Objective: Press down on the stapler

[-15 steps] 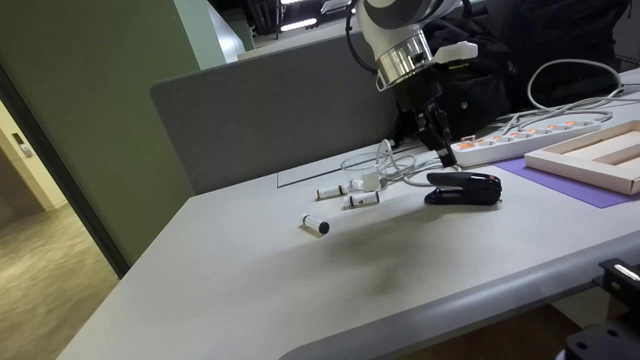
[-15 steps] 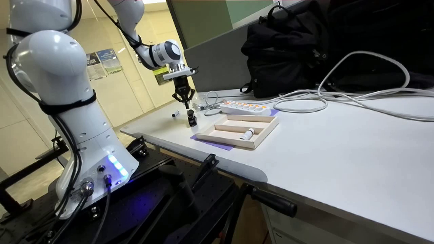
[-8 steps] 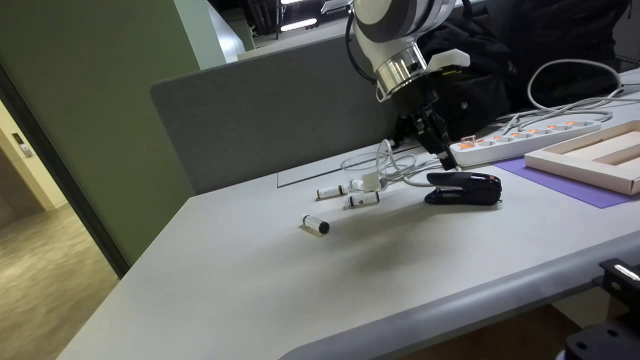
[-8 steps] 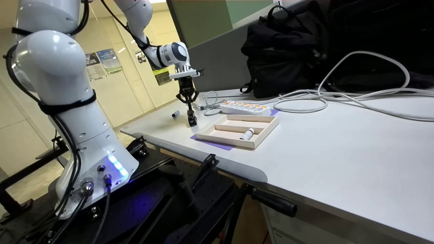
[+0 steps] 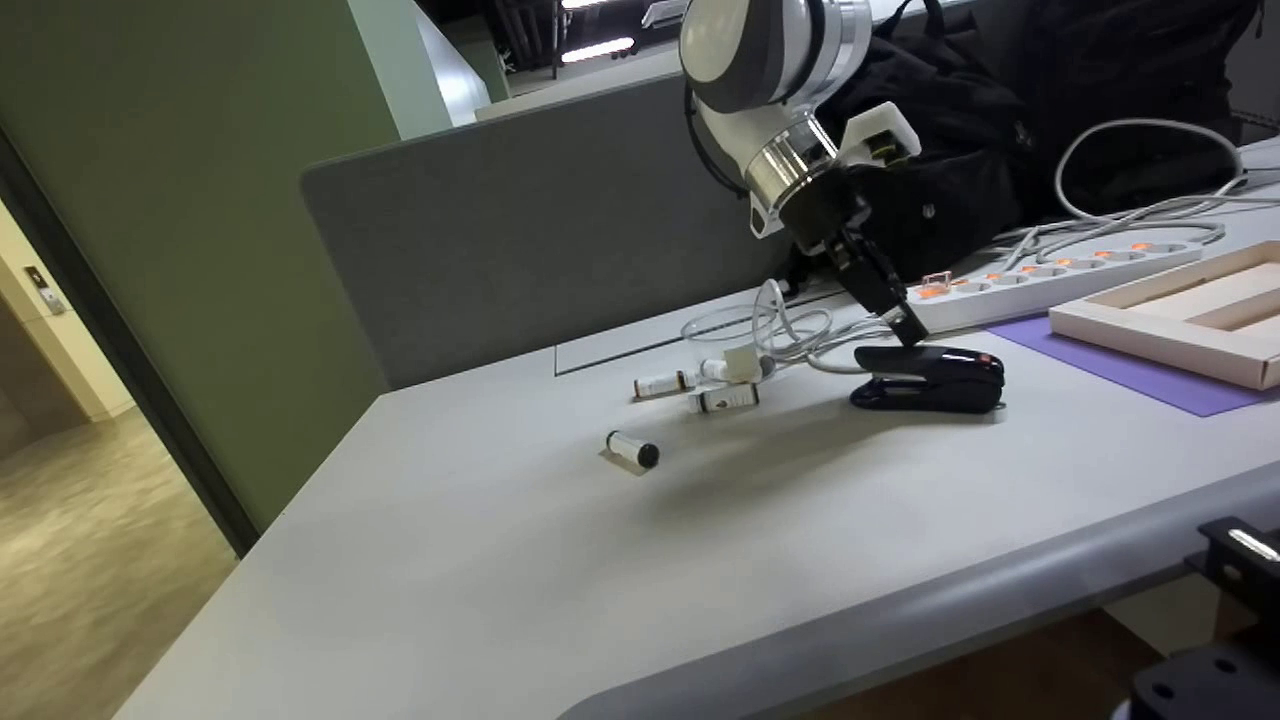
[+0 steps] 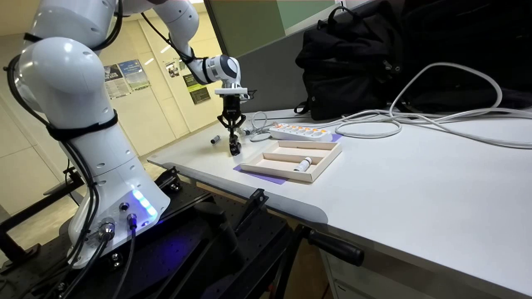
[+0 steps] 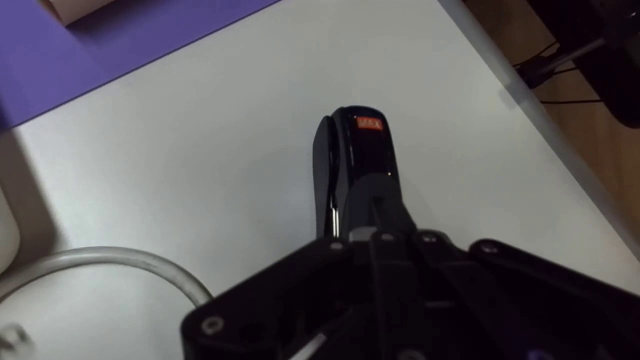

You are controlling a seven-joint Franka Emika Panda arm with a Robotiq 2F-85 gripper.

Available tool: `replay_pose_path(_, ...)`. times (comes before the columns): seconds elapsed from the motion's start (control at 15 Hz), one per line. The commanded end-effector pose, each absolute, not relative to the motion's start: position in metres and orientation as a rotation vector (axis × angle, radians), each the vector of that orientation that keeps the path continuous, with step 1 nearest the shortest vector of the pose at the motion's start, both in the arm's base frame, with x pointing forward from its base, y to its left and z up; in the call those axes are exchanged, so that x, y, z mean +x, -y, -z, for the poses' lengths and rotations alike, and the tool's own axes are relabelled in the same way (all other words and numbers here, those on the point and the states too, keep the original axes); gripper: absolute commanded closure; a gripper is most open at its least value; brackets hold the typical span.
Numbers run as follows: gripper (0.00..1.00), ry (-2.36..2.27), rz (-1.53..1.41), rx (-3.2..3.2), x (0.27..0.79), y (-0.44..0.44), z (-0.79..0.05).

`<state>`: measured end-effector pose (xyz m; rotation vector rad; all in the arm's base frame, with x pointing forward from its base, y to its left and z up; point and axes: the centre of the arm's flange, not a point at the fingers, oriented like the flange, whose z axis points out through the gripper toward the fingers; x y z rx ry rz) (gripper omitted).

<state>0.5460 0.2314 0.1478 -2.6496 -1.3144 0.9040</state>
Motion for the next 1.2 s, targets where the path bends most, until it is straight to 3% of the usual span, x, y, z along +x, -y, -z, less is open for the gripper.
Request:
replay_pose_path(0.0, 1.00, 1.404, -0.978, -2.569, 0.572, -0.240, -0.132)
replay_pose_path(1.13, 1.00, 1.675, -1.088, -2.150, 0.597, -0.266, -0.115)
